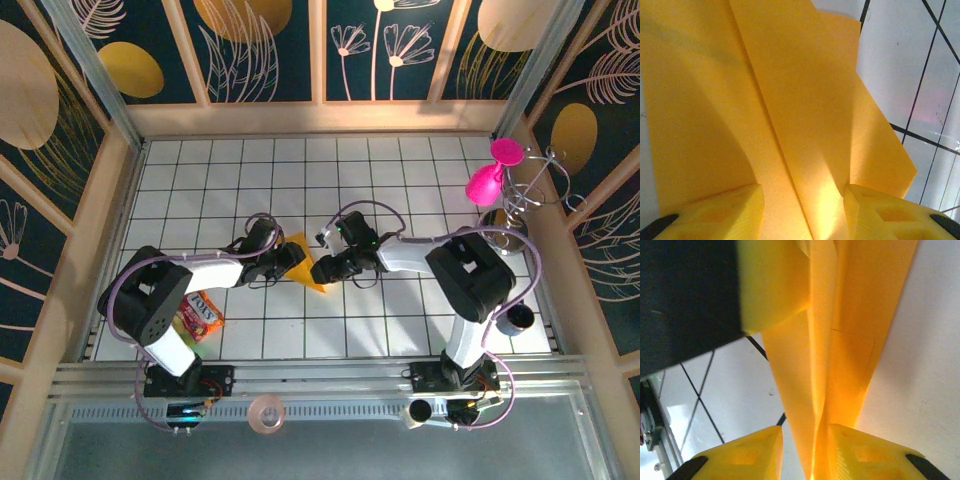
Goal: Fold a paper plane with a square sheet of paper (pick it up from the middle)
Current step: Fourth fold the wing at the center of the table.
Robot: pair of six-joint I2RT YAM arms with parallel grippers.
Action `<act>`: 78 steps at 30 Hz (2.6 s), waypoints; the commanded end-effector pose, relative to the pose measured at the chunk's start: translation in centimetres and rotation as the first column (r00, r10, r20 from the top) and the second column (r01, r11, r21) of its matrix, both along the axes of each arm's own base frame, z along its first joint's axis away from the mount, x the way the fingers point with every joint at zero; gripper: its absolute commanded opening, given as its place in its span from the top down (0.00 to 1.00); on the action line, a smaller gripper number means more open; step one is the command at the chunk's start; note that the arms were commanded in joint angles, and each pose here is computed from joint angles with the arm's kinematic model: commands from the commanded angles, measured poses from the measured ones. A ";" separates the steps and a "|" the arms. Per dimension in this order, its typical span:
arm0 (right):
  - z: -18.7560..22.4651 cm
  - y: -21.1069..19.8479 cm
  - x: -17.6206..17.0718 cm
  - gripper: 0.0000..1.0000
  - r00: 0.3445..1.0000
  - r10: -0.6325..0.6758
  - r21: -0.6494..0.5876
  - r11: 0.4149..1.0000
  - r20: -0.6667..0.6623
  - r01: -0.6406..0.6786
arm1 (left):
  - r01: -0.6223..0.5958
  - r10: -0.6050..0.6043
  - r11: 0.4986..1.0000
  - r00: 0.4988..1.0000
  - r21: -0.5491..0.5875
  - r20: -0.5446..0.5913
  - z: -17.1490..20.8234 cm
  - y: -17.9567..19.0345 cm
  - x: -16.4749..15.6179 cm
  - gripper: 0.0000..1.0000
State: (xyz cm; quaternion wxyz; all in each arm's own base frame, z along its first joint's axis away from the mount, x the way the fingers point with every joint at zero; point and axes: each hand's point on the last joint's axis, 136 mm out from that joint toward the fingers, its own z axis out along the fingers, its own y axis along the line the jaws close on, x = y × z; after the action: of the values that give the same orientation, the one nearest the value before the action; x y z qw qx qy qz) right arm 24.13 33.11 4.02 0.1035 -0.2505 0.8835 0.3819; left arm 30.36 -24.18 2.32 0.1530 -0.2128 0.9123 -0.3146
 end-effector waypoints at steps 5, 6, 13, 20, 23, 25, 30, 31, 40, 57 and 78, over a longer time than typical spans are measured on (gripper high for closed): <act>2.1 -0.5 2.0 0.68 0.991 -0.095 0.018 0.995 0.098 0.094 | -0.007 0.016 0.994 0.997 0.110 -0.081 -2.8 1.8 -1.5 0.54; 2.0 -0.4 2.2 0.68 0.990 -0.100 0.014 0.995 0.097 0.099 | -0.006 0.015 0.994 0.997 0.108 -0.081 -2.8 1.8 -1.5 0.54; 0.8 0.3 2.1 0.70 0.993 -0.082 -0.001 0.997 0.080 0.082 | -0.005 0.013 0.995 0.997 0.104 -0.078 -2.7 1.8 -1.5 0.56; 0.6 1.1 2.1 0.75 0.995 -0.053 0.006 0.999 0.083 0.053 | -0.006 0.013 0.995 0.997 0.102 -0.073 -2.6 1.8 -1.5 0.57; 0.8 1.6 2.2 0.76 0.995 -0.042 0.017 0.999 0.085 0.041 | -0.006 0.013 0.995 0.997 0.099 -0.072 -2.6 1.8 -1.5 0.58; 0.7 1.8 2.2 0.77 0.996 -0.037 0.018 0.999 0.082 0.036 | -0.004 0.011 0.995 0.998 0.098 -0.069 -2.5 1.7 -1.5 0.58; 0.4 2.1 2.1 0.81 0.997 -0.026 0.022 0.999 0.073 0.024 | -0.005 0.011 0.995 0.998 0.097 -0.064 -2.4 1.7 -1.4 0.59; 0.4 2.2 2.0 0.83 0.997 -0.022 0.022 1.000 0.074 0.020 | -0.007 0.013 0.995 0.998 0.096 -0.061 -2.3 1.7 -1.4 0.59; 0.2 1.7 2.0 0.98 0.992 -0.031 -0.028 0.999 0.122 0.035 | -0.100 0.100 0.995 0.985 -0.007 0.143 3.1 2.4 0.2 0.53; 1.1 0.5 2.3 1.00 0.942 -0.018 -0.226 0.969 0.336 0.099 | -0.128 0.125 0.992 0.980 0.013 0.156 3.9 4.0 0.0 0.54; -1.3 2.5 0.3 0.88 0.962 0.048 -0.252 0.967 0.270 0.023 | -0.206 0.190 0.976 0.964 0.072 0.183 4.5 6.2 -0.1 0.62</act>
State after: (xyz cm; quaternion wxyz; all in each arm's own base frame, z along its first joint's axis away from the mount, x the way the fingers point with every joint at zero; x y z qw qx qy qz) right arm 24.42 35.20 2.82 0.1924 -0.3119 0.9008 0.2329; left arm 30.12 -18.89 6.75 0.2647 -0.2572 0.8832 -0.2894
